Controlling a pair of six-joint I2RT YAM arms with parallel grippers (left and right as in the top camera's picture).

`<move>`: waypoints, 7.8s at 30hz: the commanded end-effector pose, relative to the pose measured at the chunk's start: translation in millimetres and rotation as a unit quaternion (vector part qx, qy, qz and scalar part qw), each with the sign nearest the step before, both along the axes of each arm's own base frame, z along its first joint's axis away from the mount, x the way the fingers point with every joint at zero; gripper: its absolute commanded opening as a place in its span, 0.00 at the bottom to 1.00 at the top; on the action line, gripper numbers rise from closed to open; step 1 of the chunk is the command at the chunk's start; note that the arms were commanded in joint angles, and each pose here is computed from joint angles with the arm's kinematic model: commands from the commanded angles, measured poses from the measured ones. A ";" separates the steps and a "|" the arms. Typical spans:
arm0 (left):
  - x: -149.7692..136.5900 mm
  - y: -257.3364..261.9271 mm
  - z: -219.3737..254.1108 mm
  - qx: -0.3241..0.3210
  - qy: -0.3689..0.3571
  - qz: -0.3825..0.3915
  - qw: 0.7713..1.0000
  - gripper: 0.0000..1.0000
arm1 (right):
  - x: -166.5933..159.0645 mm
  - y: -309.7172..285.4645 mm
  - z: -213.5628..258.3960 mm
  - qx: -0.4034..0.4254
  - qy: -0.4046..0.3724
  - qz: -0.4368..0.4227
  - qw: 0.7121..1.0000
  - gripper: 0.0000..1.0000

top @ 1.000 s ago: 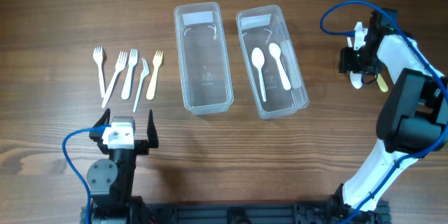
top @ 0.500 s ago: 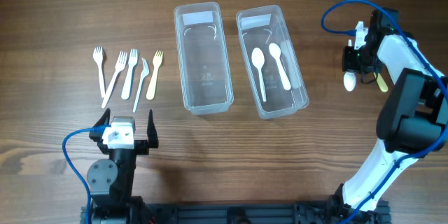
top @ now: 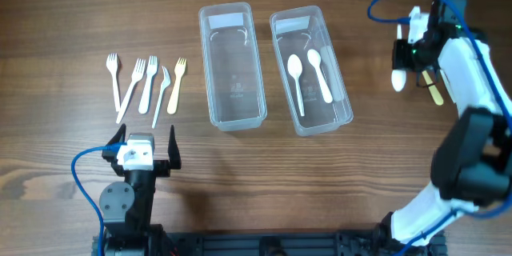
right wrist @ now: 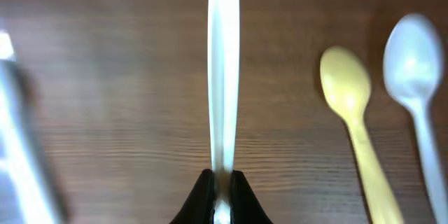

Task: Pack container
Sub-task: 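Drop the thin white spoon into the right container, then grasp the cream spoon with the right gripper, then place the cream spoon into the right container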

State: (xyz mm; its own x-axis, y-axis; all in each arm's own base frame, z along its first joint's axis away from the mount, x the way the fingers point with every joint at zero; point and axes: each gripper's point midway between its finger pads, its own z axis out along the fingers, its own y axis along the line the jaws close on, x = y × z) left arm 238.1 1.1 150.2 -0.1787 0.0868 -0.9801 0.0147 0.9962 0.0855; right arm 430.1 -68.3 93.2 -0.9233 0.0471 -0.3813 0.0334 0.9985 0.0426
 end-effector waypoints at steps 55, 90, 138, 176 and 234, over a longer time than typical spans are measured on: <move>0.1 -0.4 -1.7 0.009 -0.001 -0.003 1.000 1.00 | -20.6 14.2 88.7 -0.126 -0.048 0.030 0.990 0.80; 0.1 -0.4 -1.7 0.009 -0.001 -0.003 1.000 1.00 | -9.4 -74.7 -101.8 -0.090 0.109 0.032 0.989 0.72; 0.1 -0.4 -1.7 0.009 -0.001 -0.003 1.000 1.00 | -1.6 -62.0 -101.1 0.012 0.070 -0.003 0.997 0.04; 0.2 -0.4 -2.1 0.009 0.000 -0.003 1.000 1.00 | -9.8 213.8 77.9 0.045 -0.095 0.242 0.965 0.04; 0.2 -0.4 -2.1 0.009 0.000 -0.003 1.000 1.00 | -7.7 -120.7 -11.0 -0.094 0.010 -0.031 0.995 0.73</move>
